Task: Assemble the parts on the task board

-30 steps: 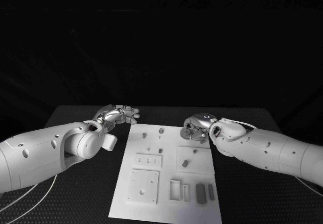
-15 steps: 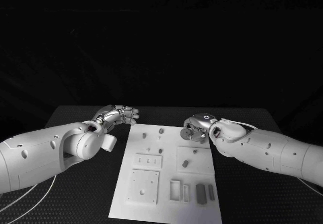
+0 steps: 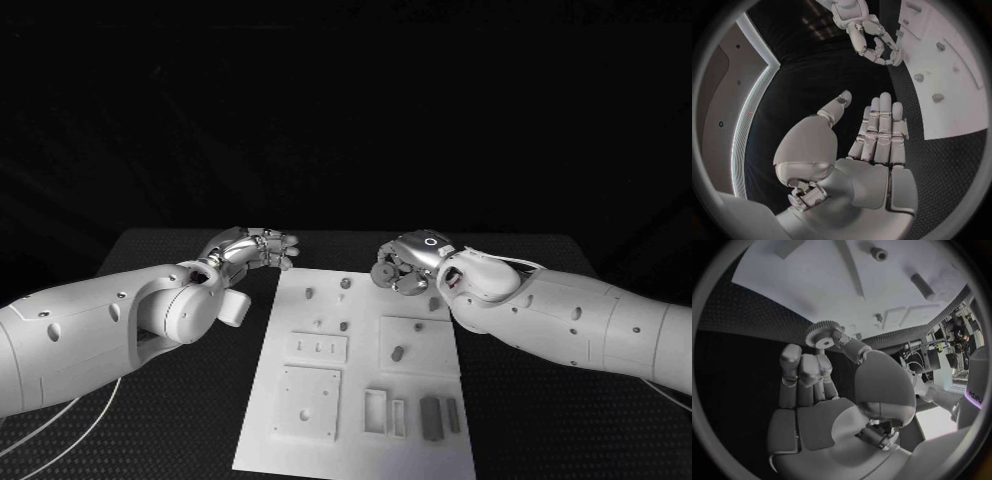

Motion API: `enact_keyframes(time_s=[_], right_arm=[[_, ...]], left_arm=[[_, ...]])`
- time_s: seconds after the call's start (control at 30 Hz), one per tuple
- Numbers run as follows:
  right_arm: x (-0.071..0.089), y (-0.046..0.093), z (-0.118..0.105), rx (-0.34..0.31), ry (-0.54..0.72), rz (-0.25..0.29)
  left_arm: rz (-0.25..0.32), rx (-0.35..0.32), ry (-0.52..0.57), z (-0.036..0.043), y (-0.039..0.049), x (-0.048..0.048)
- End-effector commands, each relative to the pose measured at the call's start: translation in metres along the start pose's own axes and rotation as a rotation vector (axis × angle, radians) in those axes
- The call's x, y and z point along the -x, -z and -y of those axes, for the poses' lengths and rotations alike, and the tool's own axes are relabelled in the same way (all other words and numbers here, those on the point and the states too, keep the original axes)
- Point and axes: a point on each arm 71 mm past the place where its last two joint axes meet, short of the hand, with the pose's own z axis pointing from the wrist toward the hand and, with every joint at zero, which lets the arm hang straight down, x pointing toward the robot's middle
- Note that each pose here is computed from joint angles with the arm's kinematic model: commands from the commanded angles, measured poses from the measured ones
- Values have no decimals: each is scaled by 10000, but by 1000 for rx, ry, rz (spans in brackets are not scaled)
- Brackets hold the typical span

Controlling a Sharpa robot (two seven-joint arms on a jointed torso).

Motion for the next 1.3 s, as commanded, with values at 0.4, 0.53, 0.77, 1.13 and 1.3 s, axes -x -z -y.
enact_keyframes(time_s=[0.4, 0.53, 0.77, 1.13, 1.3], right_arm=[[-20, -224, -575, 85, 46, 41], [-103, -254, -665, 95, 44, 24], [-219, -284, -743, 103, 44, -1], [-288, -325, -799, 107, 47, -16], [-317, -348, -778, 96, 56, -30]], left_arm=[[-14, -11, -1, 20, -19, -45], [-17, -11, -1, 20, -30, -56], [-14, -10, -2, 19, -38, -50], [-21, -12, -1, 23, -51, -81], [-21, -12, -2, 23, -52, -82]])
